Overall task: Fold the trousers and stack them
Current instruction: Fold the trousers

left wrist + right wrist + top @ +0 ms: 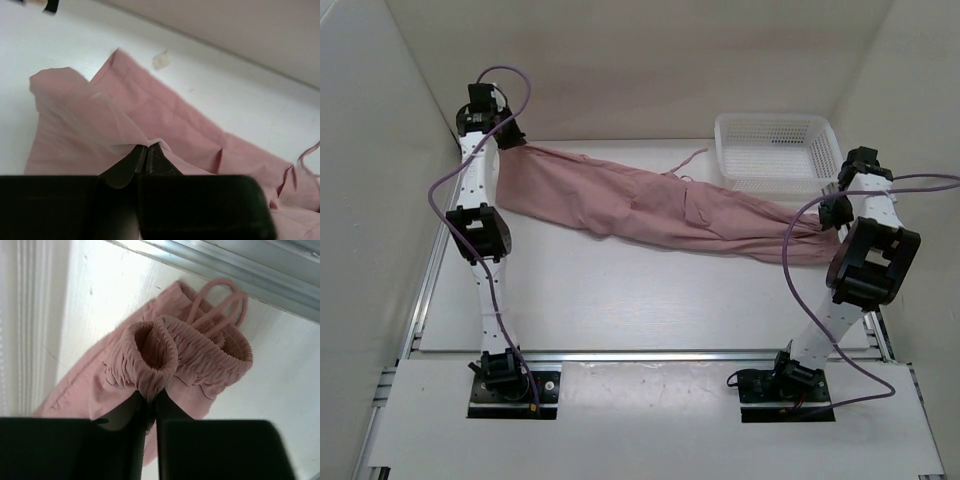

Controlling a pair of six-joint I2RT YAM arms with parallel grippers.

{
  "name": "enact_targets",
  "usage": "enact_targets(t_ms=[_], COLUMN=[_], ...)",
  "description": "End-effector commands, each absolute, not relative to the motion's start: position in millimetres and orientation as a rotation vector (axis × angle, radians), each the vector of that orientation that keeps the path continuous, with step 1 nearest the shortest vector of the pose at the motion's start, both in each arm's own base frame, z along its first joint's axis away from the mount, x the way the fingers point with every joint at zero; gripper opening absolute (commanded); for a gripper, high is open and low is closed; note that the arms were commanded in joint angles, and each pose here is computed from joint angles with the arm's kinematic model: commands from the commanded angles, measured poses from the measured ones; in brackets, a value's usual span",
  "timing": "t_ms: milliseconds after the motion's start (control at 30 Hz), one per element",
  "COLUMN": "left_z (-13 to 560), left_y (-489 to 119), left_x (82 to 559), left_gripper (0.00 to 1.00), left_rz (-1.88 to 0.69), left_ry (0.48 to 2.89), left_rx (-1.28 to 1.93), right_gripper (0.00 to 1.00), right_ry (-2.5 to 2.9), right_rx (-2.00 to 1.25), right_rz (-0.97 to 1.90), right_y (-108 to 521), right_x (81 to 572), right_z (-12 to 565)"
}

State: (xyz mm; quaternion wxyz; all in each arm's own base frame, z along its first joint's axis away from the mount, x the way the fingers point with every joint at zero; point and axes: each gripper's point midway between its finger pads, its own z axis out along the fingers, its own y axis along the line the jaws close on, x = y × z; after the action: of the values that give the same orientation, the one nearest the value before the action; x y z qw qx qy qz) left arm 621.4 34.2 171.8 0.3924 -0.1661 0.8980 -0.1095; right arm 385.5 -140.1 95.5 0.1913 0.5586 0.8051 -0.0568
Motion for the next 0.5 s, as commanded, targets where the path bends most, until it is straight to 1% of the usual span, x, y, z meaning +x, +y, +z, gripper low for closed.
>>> enact_targets(t_ms=[0,33,67,100,133,167,200,267,300,333,367,433,467], left_z=[221.7,216.1,216.2,211.8,215.3,210.8,229.4,231.1,251.8,254.5,240.7,240.8,221.4], left_y=[32.3,31.8,31.3,31.3,27.7,27.3,25.6,27.1,33.0,30.8,33.4,36.4,40.9], left_x=[655.4,656.5,656.6,656.1,653.5,649.4,643.9,633.3,624.1,618.7,611.0,599.9,593.4], left_gripper=[0.15,0.57,0.77,0.94,1.00,1.00,1.00,1.00,1.00,1.00,1.00,1.00,1.00], left_rz=[-0.251,-0.260,-0.267,-0.266,-0.283,-0.282,-0.284,-0.290,-0.288,-0.295,-0.311,-0.315,-0.314], left_ry=[2.063,2.070,2.068,2.078,2.083,2.103,2.085,2.112,2.088,2.096,2.140,2.159,2.207], left_rx=[-0.419,-0.438,-0.451,-0.454,-0.432,-0.438,-0.406,-0.361,-0.350,-0.333,-0.316,-0.311,-0.336], right_gripper=[0.17,0.24,0.34,0.55,0.63,0.68,0.74,0.75,0.75,0.75,0.75,0.75,0.75], right_ry=[2.177,2.192,2.184,2.183,2.184,2.198,2.198,2.236,2.242,2.228,2.277,2.292,2.292], right_rx=[1.540,1.533,1.529,1.515,1.501,1.487,1.474,1.444,1.446,1.426,1.424,1.400,1.399], right_rz=[-0.183,-0.184,-0.180,-0.173,-0.173,-0.164,-0.158,-0.161,-0.163,-0.157,-0.165,-0.157,-0.157], right_y=[-156.5,-152.7,-152.7,-148.9,-147.8,-145.0,-140.4,-134.0,-131.9,-130.5,-124.5,-119.1,-117.6], right_x=[410.6,411.9,412.0,413.4,409.0,405.6,404.1,386.4,379.7,374.4,359.4,345.5,341.0], right_z=[108.4,104.6,108.4,112.3,116.8,117.8,119.4,118.9,118.0,125.3,113.0,113.4,110.7])
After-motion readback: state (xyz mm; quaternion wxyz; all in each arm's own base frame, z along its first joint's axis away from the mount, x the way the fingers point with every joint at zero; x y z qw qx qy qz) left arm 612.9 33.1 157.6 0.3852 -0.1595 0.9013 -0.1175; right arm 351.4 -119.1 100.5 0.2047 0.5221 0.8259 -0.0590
